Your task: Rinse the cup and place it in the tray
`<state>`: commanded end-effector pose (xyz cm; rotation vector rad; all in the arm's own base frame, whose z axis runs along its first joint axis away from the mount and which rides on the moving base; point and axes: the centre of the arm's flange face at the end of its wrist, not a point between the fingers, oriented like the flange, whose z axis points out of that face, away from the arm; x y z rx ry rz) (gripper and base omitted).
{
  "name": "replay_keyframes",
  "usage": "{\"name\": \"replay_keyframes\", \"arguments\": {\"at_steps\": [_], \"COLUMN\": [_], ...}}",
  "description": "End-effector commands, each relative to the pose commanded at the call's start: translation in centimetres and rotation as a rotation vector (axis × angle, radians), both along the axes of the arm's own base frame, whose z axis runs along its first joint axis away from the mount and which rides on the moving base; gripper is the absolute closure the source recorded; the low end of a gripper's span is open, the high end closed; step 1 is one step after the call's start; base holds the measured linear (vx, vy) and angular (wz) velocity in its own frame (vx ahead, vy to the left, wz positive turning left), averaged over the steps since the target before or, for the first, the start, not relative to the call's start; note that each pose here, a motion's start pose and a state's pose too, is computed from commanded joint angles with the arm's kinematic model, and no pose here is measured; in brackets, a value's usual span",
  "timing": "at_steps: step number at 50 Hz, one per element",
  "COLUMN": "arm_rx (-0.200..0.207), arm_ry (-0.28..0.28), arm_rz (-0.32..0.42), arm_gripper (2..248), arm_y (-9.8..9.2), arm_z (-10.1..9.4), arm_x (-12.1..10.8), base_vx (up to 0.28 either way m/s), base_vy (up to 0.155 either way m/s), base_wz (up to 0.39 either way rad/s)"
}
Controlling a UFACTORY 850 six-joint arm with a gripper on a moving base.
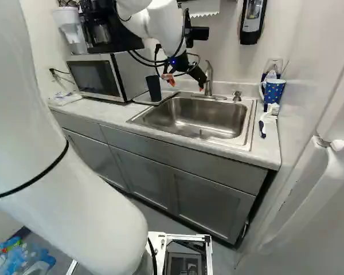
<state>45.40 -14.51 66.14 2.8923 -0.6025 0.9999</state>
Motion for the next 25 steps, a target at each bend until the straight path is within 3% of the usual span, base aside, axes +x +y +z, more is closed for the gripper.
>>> {"name": "replay_keyframes", "arguments": {"at_steps": [25], "arm_rx": [0.0], "arm_ry": [0.0], "arm_rz": [0.0], "arm_gripper": [3], "arm_y": [0.0], "arm_z": [0.0], "arm_x": [0.0], "base_vx": [0.0], "base_vy": [0.0], "base_wz": [0.0]}}
